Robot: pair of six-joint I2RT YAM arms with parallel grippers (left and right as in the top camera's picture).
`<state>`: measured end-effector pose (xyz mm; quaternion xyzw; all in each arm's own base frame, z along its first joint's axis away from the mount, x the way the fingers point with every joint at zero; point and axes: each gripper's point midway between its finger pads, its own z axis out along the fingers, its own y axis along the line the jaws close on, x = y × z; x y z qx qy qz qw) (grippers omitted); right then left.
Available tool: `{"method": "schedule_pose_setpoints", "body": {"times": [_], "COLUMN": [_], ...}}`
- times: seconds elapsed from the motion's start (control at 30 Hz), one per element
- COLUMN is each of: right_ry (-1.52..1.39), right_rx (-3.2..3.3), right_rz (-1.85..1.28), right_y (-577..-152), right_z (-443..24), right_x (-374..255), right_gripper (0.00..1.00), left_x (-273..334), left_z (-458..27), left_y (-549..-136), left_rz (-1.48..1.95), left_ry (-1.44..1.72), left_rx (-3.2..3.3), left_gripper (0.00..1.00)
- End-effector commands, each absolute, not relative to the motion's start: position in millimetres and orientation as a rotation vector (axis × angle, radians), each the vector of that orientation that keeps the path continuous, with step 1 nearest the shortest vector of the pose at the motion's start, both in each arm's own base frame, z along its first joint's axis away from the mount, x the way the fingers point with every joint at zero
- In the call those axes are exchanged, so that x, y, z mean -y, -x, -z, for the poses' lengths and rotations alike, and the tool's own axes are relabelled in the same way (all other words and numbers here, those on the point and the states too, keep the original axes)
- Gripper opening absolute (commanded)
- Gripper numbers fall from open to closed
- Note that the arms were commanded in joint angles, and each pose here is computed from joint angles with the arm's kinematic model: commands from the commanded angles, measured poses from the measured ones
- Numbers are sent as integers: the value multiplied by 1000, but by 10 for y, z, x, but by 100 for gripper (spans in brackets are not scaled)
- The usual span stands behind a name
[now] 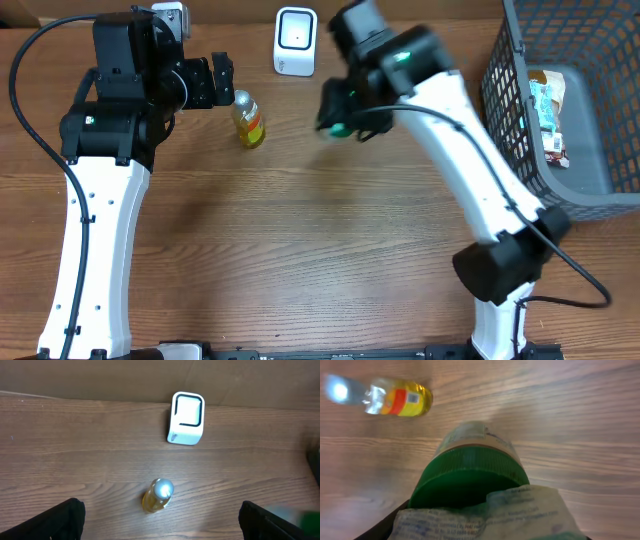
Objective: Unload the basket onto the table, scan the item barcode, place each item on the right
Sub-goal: 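Carry the green-capped jar to the table center and release it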
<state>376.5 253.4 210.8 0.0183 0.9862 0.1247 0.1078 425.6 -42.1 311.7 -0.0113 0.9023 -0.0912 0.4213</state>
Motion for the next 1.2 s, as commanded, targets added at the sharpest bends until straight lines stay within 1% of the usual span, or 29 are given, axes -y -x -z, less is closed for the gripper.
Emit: {"method": "schedule_pose_setpoints", "body": {"times": [0.0, 0.27, 0.47, 0.53, 0.63, 0.7, 0.9, 1.17], "right_ry": [-160, -182, -218, -213, -206, -203, -200, -205], "right_rx": [-2948, -2948, -2920, -2913, -2904, -2904, -2903, -2938], "right_rz": [-451, -536, -482, -459, -428, -429, -432, -388], "right_y": [-3641, -3524, -3487, -3488, -3490, -3488, -3490, -3416], "right_z": [-1913, -1349, -1090, -1050, -1023, -1018, -1013, -973], "right_x": [-2796, -3259, -3327, -3327, -3326, -3337, -3348, -3278], "right_gripper": [31, 31, 31, 32, 38, 44, 51, 52], "left_x": [432, 432, 430, 430, 432, 432, 432, 432], "left_z": [-3108, -3108, -3108, -3108, -3108, -3108, -3107, -3108], "left_y": [-4258, -4258, -4258, -4258, -4258, -4258, -4258, -4258], "left_rz": [227, 227, 226, 226, 227, 227, 227, 227], "left_ry": [42, 42, 42, 42, 42, 42, 42, 42], "left_rx": [-2263, -2263, -2263, -2263, -2263, -2263, -2263, -2263], "left_gripper": [100, 99, 100, 99, 100, 100, 100, 100]}}
